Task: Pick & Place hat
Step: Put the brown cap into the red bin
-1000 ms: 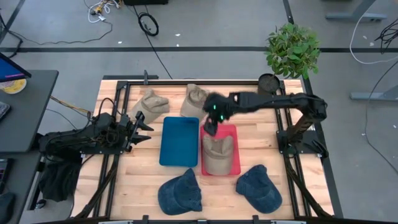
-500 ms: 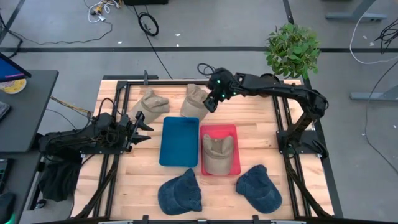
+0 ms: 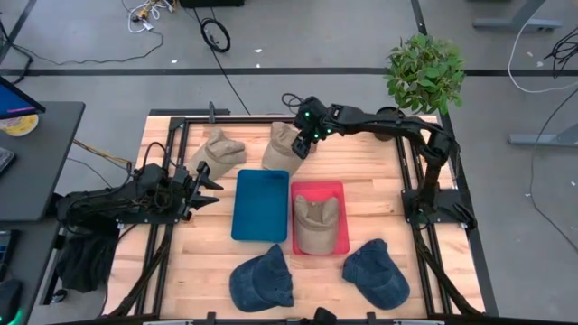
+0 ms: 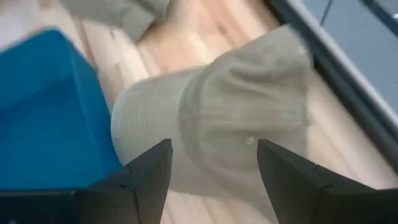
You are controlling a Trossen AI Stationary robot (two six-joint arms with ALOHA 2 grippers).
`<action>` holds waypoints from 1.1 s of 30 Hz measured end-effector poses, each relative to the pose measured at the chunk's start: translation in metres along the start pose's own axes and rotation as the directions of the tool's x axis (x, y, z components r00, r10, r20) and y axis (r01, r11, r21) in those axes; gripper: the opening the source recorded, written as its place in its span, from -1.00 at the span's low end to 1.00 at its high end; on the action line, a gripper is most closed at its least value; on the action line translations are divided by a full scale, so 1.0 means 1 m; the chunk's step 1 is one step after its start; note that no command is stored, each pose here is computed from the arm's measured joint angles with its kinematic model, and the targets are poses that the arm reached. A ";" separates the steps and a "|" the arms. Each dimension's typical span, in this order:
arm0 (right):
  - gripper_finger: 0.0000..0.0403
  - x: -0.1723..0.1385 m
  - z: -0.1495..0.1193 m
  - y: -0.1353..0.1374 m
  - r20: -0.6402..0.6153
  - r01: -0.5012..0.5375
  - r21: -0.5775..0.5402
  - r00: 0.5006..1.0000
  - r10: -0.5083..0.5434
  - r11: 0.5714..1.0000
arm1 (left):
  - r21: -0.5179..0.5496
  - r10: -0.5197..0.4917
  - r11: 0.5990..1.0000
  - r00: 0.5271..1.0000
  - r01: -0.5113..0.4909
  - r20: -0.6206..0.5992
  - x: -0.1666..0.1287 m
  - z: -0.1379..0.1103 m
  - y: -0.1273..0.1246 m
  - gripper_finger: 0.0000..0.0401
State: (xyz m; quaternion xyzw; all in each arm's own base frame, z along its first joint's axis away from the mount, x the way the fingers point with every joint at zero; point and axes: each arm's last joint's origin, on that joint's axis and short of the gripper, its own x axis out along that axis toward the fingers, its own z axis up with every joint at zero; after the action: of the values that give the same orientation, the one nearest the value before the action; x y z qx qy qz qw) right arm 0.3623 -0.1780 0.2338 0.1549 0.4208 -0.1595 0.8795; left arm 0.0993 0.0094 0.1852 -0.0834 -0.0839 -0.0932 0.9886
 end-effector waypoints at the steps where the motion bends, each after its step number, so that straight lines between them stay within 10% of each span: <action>1: 0.18 0.005 -0.002 0.000 -0.013 -0.011 -0.005 1.000 0.011 1.000 | 0.000 0.000 1.000 1.000 0.000 0.000 0.000 0.000 0.000 -0.12; 20: 0.12 0.076 -0.027 -0.011 -0.139 -0.012 0.064 0.990 0.021 0.998 | 0.001 0.000 1.000 1.000 0.000 0.000 0.000 0.000 0.000 -0.12; 29: -0.84 0.075 -0.028 -0.018 -0.148 0.031 0.167 0.989 -0.006 0.985 | 0.000 0.000 1.000 1.000 0.000 0.000 0.000 0.000 0.000 -0.12; 33: -0.92 0.073 -0.027 -0.025 -0.137 0.025 0.235 0.991 0.007 0.972 | 0.000 -0.001 1.000 1.000 0.001 0.000 0.000 0.000 0.000 -0.12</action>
State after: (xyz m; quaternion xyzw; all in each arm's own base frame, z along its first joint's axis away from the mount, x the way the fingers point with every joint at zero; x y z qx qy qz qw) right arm 0.3773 -0.2005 0.1565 0.2669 0.4590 -0.2013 0.8231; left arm 0.0993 0.0094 0.1852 -0.0834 -0.0838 -0.0935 0.9886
